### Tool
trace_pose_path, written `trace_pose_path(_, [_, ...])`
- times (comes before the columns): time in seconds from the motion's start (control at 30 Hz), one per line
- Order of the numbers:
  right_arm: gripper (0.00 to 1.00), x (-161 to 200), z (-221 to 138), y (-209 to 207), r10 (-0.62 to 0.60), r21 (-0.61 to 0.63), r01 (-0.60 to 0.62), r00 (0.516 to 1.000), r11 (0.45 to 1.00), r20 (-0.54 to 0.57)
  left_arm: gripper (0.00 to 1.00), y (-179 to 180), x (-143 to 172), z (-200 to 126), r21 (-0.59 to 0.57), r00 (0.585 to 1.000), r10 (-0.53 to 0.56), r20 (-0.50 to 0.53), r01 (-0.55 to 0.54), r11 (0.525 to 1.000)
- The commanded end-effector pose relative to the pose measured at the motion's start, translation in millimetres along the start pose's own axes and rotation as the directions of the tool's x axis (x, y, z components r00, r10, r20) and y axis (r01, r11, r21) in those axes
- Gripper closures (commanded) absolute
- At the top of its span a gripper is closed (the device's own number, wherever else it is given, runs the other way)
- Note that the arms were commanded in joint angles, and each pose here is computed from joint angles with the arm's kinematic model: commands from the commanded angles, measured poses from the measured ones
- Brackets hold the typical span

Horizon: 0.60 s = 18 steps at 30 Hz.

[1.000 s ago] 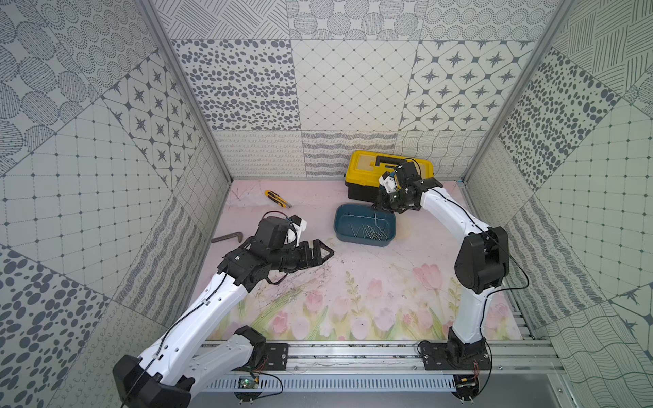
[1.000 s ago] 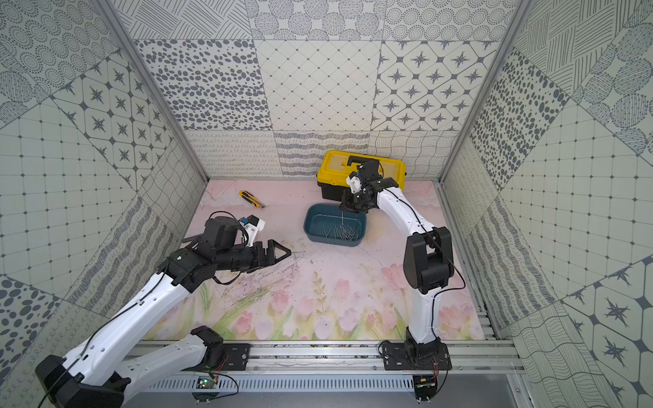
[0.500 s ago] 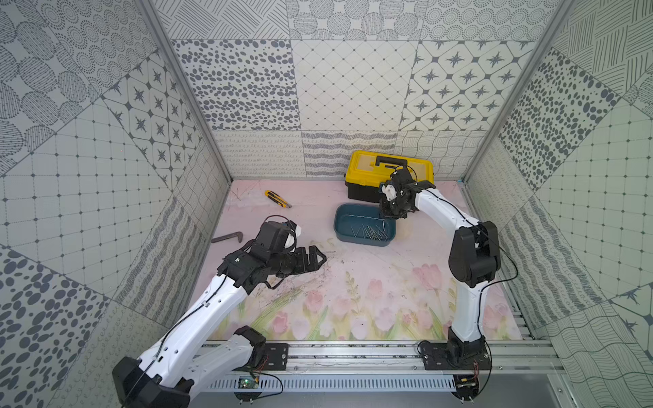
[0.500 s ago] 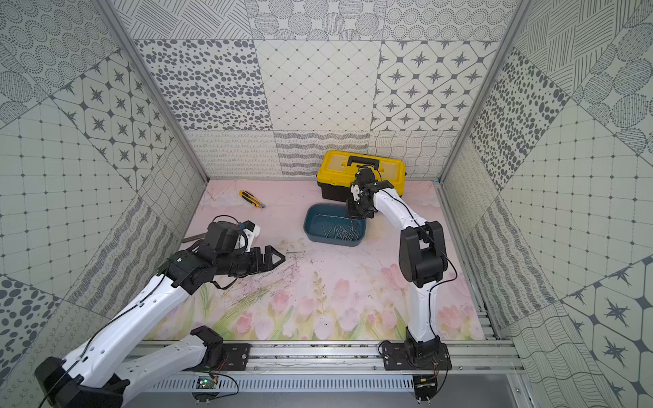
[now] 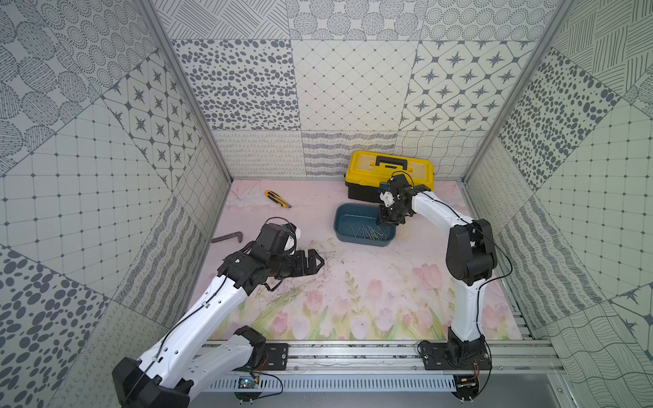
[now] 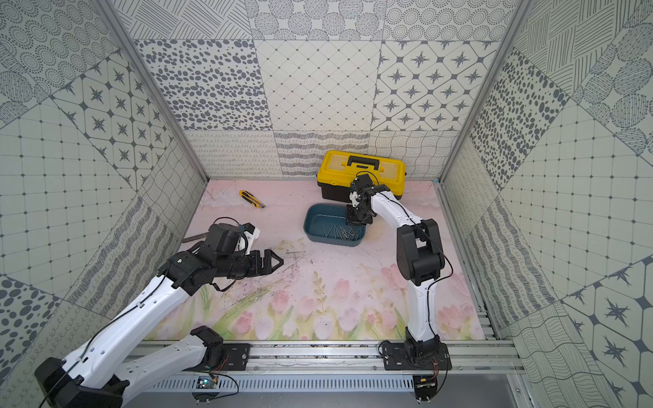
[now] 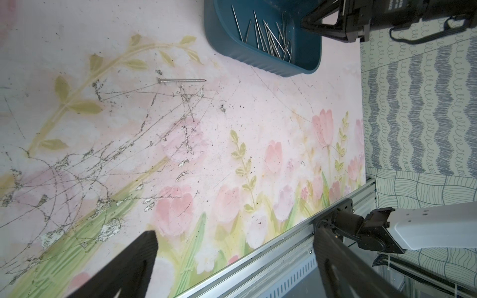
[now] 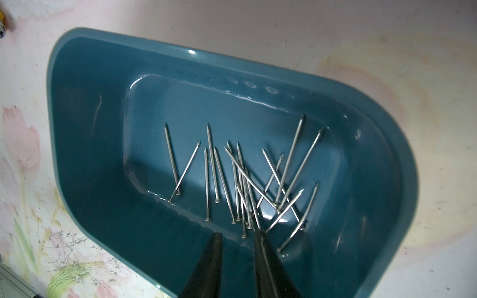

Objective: Put the nails on the desktop into the storage box
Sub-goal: Place the nail in the storage box.

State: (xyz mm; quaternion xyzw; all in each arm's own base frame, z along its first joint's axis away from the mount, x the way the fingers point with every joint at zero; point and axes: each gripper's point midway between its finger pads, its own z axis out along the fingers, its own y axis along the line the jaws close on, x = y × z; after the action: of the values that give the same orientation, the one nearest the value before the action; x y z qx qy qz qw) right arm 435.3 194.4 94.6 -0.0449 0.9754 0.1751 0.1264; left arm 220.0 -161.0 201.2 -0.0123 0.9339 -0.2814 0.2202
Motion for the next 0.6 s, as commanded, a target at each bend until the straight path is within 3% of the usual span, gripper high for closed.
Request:
trace_pose_path(0.0, [0.71,-2.4,-26.7,15.9,-0.009,-0.049,0.012,0.998,0.999,0.06,0.0,-0.1,1.7,-0.2,0.011,0.999,0.044,0.008,-0.044,0.999])
trace_pose_path(0.33, [0.7,-13.1,-84.4,45.1,-0.009,-0.152,0.041,0.979,0.988,0.205,0.0,-3.2,-7.9,7.7,-0.035,0.973,0.218,-0.069,-0.221,0.975])
trace_pose_path(0.57, [0.7,-10.6,-114.0,56.3,-0.032,-0.184,0.085,0.961,0.979,0.273,0.01,-8.7,-25.6,10.9,-0.057,0.907,0.408,-0.107,-0.415,0.908])
